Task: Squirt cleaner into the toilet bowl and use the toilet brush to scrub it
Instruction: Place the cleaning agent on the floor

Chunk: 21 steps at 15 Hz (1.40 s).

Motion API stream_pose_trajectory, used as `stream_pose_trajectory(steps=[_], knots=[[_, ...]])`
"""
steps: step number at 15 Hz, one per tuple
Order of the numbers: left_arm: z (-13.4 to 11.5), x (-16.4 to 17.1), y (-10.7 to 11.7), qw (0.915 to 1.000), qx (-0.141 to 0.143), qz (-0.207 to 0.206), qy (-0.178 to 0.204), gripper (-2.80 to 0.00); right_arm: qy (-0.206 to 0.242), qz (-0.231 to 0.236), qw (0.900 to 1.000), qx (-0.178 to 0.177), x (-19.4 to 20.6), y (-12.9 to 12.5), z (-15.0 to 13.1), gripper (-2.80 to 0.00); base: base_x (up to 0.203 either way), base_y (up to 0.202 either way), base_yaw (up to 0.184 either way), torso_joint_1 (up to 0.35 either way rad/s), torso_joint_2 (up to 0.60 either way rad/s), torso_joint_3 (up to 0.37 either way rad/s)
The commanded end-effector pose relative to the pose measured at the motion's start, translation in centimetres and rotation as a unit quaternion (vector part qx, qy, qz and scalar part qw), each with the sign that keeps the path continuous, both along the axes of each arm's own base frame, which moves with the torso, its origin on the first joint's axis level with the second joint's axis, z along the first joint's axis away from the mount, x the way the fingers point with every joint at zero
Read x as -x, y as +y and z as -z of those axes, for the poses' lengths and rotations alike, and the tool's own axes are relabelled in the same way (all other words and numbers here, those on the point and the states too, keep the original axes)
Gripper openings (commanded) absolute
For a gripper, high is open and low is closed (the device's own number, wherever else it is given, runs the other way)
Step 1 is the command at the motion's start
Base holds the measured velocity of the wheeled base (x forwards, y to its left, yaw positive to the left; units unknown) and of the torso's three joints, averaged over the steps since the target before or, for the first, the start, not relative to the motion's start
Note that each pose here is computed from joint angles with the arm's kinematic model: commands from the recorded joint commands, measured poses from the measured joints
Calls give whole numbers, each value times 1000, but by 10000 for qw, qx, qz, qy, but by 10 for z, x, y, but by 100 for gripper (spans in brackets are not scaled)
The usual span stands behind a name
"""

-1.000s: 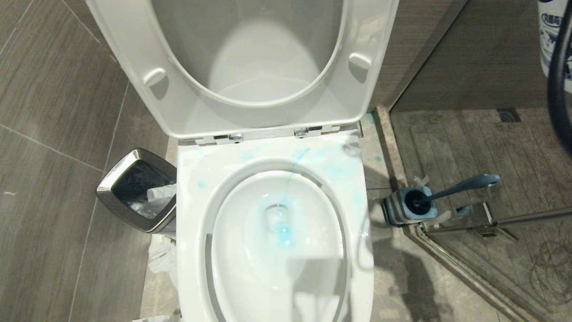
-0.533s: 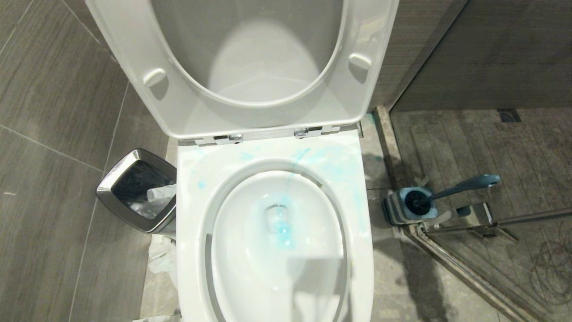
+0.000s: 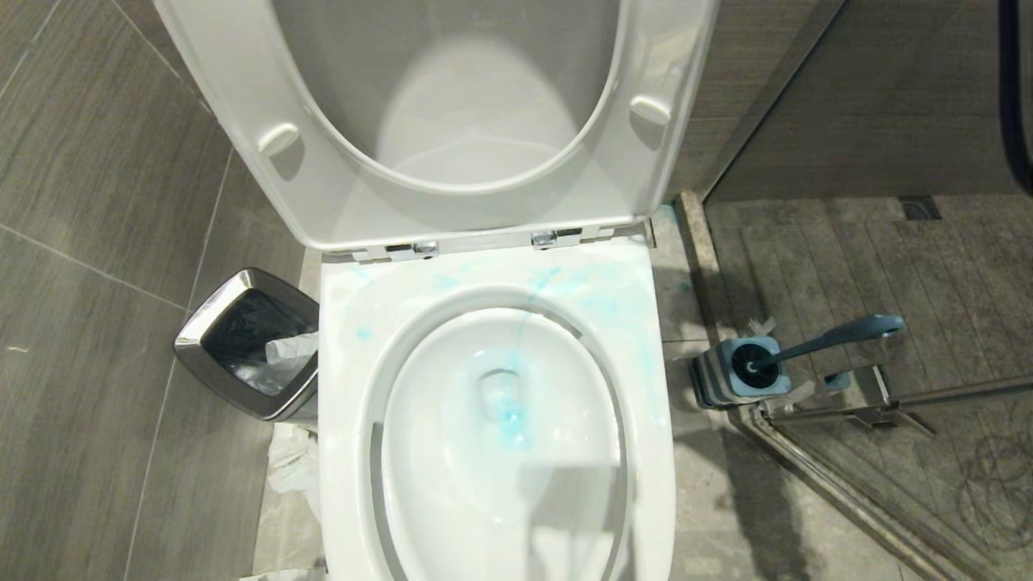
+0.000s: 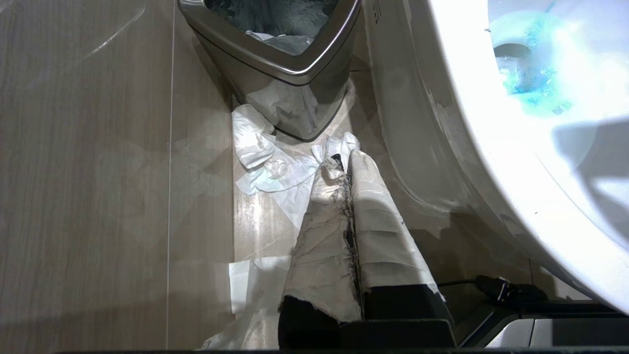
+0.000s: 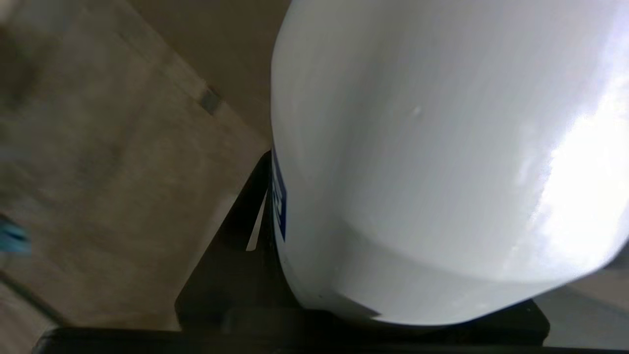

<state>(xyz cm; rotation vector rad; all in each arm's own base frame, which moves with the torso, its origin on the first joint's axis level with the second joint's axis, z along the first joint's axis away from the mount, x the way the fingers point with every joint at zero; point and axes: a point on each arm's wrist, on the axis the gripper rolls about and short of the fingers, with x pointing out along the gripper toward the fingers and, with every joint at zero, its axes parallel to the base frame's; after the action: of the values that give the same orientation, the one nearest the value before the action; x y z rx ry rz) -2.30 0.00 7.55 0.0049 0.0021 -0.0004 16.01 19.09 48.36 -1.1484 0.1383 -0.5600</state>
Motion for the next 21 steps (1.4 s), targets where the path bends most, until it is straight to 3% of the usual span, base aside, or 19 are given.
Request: stream_pose_trajectory(steps=[1,3,5,7,9,12,14,19,21], knots=[[0,0,0,10000,2,-2,5,-280,-260,-506,9974,-443,13,15,3,-280,0,0,0,0,0,0],[0,0,0,10000,2,-2,5,-280,-617,-1059,9922,-213,16,29,9,-280,0,0,0,0,0,0],[0,0,0,10000,2,-2,5,-280,-481,-1493,9864,499,12,40,14,-280,0,0,0,0,0,0],[0,0,0,10000,2,-2,5,-280,-476,-2414,9676,564,5,48,25,-280,0,0,0,0,0,0],[0,0,0,10000,2,-2,5,-280,-559,-3128,9479,-229,-4,44,31,-280,0,0,0,0,0,0],[0,0,0,10000,2,-2,5,-280,-865,-2879,9465,-1171,-24,8,23,-280,0,0,0,0,0,0],[0,0,0,10000,2,-2,5,-280,-1047,-2885,9360,-1722,-21,-6,18,-280,0,0,0,0,0,0],[0,0,0,10000,2,-2,5,-280,-1448,-2801,9128,-2596,-21,-35,9,-280,0,0,0,0,0,0],[0,0,0,10000,2,-2,5,-280,-1291,-2792,9070,-2876,-23,-52,12,-280,0,0,0,0,0,0]])
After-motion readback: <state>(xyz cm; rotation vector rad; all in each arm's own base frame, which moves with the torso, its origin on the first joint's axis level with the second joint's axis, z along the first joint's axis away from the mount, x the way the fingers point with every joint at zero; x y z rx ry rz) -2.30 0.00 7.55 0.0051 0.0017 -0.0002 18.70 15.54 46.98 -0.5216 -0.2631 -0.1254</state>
